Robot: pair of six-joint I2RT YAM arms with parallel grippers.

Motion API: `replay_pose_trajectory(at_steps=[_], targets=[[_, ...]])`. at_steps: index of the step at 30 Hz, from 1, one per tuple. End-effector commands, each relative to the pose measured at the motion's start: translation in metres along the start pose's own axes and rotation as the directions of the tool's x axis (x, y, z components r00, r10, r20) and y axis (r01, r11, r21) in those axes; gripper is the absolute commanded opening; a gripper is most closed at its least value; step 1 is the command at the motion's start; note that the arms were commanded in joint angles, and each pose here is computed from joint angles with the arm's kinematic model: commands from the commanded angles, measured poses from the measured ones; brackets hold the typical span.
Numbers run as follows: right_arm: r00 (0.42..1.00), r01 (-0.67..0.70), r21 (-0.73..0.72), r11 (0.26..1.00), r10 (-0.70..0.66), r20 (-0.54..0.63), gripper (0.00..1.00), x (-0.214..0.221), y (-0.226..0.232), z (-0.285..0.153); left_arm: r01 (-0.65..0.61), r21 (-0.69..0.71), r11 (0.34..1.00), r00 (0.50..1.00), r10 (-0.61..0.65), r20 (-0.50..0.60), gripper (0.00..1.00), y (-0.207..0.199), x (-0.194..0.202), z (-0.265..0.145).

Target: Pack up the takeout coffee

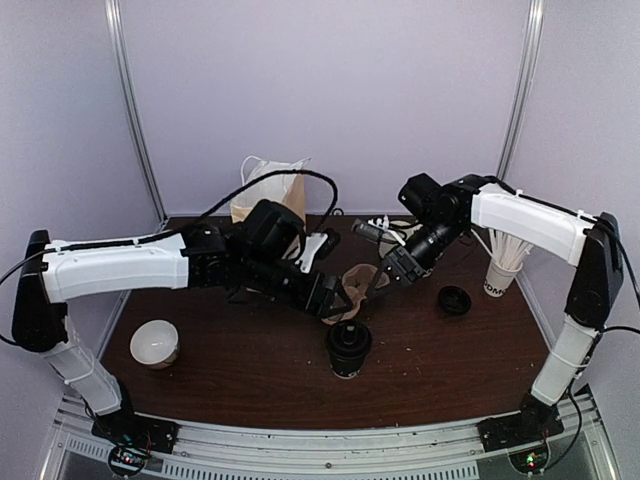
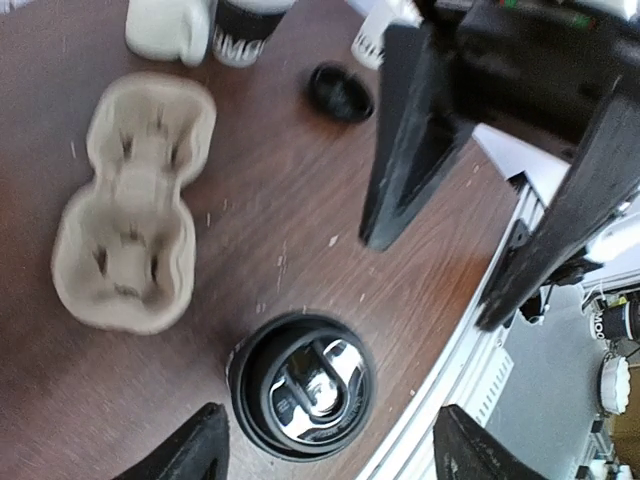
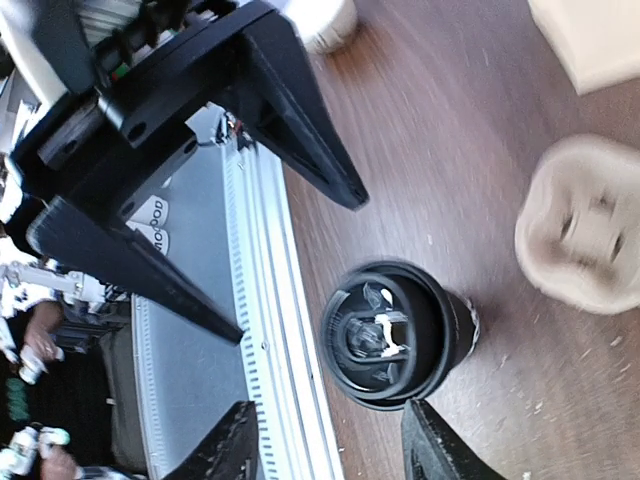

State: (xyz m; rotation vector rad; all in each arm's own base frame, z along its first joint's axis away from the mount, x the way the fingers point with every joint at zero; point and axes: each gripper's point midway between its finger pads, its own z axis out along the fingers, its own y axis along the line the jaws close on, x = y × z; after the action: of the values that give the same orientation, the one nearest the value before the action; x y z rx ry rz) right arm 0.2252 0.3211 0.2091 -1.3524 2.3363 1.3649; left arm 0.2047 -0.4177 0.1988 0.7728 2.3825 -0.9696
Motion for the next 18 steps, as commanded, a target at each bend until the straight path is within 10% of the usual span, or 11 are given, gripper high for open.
replay_pose_trajectory(at_steps=[1, 8, 18], targets=[[0.987, 0.159, 0.045, 0.986, -0.159, -0.005, 0.55, -0.001, 0.035, -0.028, -0.211, -0.075, 0.975, 0.969, 0.219, 0.113, 0.74, -0.017, -0.045, -0.051], [0.828, 0.558, 0.301, 0.773, -0.543, -0.141, 0.99, 0.011, 0.034, -0.034, -0.375, -0.521, 0.767, 0.811, 0.543, 0.216, 0.97, 0.03, -0.095, -0.119], [0.635, 0.763, 0.227, 0.605, -0.635, -0.441, 0.96, 0.021, 0.019, 0.038, -0.219, -0.748, 0.627, 0.771, 0.581, 0.261, 0.98, 0.077, -0.116, -0.166]])
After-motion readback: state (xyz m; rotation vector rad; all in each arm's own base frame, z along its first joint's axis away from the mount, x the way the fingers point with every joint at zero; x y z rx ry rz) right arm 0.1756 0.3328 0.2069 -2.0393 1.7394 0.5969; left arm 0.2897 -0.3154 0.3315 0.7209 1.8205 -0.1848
